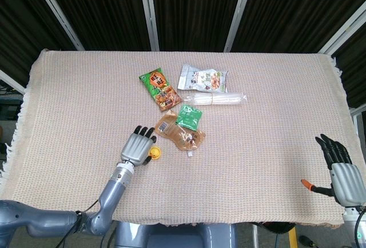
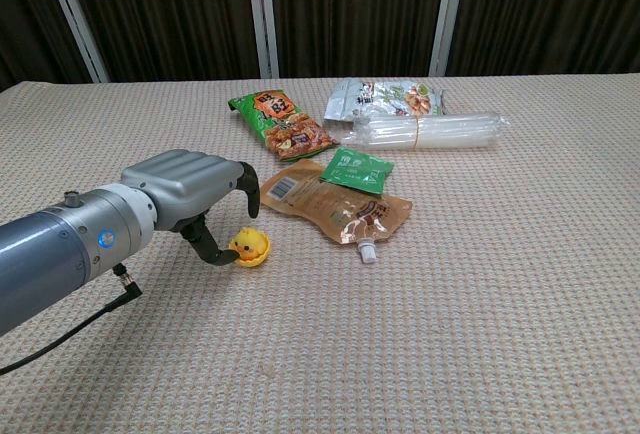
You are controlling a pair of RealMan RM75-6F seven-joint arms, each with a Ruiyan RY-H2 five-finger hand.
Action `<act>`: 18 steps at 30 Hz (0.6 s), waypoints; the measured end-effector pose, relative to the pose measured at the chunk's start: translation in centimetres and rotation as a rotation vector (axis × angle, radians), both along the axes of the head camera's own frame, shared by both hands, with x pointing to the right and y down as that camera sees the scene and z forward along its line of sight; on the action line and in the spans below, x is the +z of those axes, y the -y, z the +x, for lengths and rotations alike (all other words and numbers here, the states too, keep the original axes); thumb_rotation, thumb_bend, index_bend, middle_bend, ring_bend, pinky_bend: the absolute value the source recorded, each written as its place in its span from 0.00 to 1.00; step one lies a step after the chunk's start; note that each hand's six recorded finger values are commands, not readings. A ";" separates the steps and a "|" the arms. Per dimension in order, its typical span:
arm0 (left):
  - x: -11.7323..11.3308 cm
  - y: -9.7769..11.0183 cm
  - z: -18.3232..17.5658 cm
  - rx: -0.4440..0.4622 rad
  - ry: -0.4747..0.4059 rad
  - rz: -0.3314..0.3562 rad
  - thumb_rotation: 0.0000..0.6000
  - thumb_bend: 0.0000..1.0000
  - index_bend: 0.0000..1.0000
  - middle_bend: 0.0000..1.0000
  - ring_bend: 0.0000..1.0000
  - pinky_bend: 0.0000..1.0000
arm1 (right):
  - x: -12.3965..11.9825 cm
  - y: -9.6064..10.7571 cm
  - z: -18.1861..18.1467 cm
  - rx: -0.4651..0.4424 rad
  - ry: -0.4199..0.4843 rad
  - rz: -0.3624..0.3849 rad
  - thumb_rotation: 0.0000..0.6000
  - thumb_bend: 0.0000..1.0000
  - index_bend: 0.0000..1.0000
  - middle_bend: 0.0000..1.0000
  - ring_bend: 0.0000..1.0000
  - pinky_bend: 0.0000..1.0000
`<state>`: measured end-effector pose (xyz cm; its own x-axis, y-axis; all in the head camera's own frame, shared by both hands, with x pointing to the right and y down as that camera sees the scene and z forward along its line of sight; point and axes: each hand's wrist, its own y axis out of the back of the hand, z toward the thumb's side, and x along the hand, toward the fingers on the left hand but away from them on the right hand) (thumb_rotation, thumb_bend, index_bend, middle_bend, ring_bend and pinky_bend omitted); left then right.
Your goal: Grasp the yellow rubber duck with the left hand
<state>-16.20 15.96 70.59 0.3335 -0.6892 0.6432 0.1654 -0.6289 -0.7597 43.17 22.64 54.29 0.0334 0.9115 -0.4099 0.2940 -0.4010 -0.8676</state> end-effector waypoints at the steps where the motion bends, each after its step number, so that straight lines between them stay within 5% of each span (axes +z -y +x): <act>1: -0.1 0.0 0.0 0.000 -0.002 0.000 1.00 0.24 0.30 0.10 0.11 0.12 | 0.0 0.0 0.0 0.000 0.000 0.000 1.00 0.01 0.03 0.00 0.00 0.00; 8: -1.0 0.2 -0.2 -0.016 -0.038 0.005 1.00 0.24 0.25 0.05 0.07 0.11 | 0.0 0.0 0.1 0.002 -0.004 -0.001 1.00 0.01 0.03 0.00 0.00 0.00; 13: -3.2 0.2 -1.9 -0.032 -0.075 0.026 1.00 0.11 0.11 0.00 0.00 0.00 | 0.1 0.0 0.2 0.002 -0.011 -0.007 1.00 0.01 0.03 0.00 0.00 0.00; 18: -5.8 -0.2 -5.7 -0.045 -0.081 0.073 1.00 0.06 0.00 0.00 0.00 0.00 | 0.2 0.0 0.3 -0.001 -0.024 -0.013 1.00 0.01 0.03 0.00 0.00 0.00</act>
<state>-21.91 16.18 64.78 0.3498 -0.7490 0.5628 0.0743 -0.5766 -0.8136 43.42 22.67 54.48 0.0242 0.9060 -0.4226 0.2729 -0.4126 -0.8690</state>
